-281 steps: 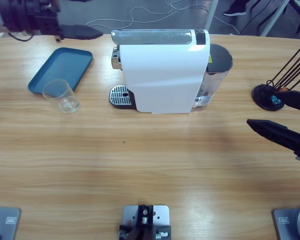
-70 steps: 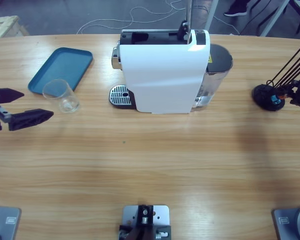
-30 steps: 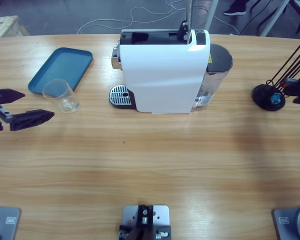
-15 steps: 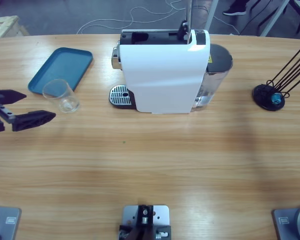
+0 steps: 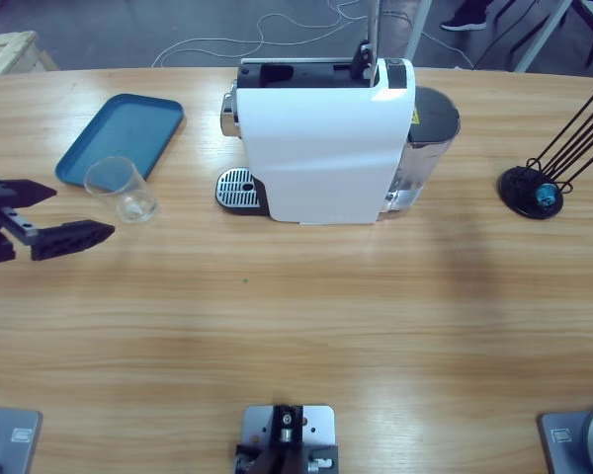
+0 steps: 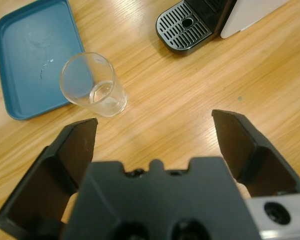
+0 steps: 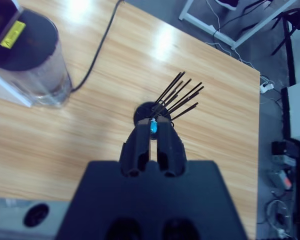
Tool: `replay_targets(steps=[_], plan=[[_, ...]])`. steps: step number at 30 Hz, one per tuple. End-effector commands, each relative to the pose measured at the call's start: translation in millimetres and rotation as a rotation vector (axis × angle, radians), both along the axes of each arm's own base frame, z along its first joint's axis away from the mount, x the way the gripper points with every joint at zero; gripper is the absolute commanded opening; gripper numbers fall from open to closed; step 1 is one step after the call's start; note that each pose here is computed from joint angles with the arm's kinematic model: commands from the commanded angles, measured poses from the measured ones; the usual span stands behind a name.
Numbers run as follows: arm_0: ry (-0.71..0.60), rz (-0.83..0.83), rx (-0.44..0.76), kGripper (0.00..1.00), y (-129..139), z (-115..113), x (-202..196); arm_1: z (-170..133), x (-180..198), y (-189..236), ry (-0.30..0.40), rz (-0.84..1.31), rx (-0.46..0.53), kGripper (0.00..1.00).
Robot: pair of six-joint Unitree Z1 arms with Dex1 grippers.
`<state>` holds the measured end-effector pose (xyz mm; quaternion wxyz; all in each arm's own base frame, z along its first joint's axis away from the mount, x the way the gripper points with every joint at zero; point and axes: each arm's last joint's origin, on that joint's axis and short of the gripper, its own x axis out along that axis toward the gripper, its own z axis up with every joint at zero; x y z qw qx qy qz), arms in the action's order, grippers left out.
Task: Pour coffee
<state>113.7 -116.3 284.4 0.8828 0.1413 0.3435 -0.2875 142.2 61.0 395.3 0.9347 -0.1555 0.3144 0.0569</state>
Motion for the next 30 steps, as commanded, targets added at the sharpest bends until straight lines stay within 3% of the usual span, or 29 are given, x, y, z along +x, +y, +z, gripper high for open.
replay_targets(steps=[1, 4, 10, 15, 22, 30], plan=[[0.018, -0.002, 0.038, 0.991, -4.3, -7.8, 5.9, -52.5, -23.1, -5.9, -0.013, -0.097, 0.357, 0.698], [0.02, -0.003, 0.039, 0.991, -4.5, -8.2, 6.0, -91.7, -6.8, 1.4, -0.003, -0.186, 0.378, 0.692], [0.024, -0.006, 0.038, 0.991, -4.8, -8.4, 5.9, -154.7, 45.9, 22.3, 0.108, -0.368, 0.324, 0.69], [0.024, -0.006, 0.038, 0.991, -4.9, -8.5, 6.0, -194.5, 54.9, 8.3, 0.116, -0.477, 0.285, 0.678], [0.025, -0.006, 0.04, 0.991, -5.2, -8.8, 6.3, -200.9, 49.3, -7.7, 0.068, -0.558, 0.259, 0.67], [0.024, -0.006, 0.038, 0.991, -4.8, -8.4, 5.9, -215.4, 64.1, -9.6, 0.067, -0.6, 0.217, 0.655]])
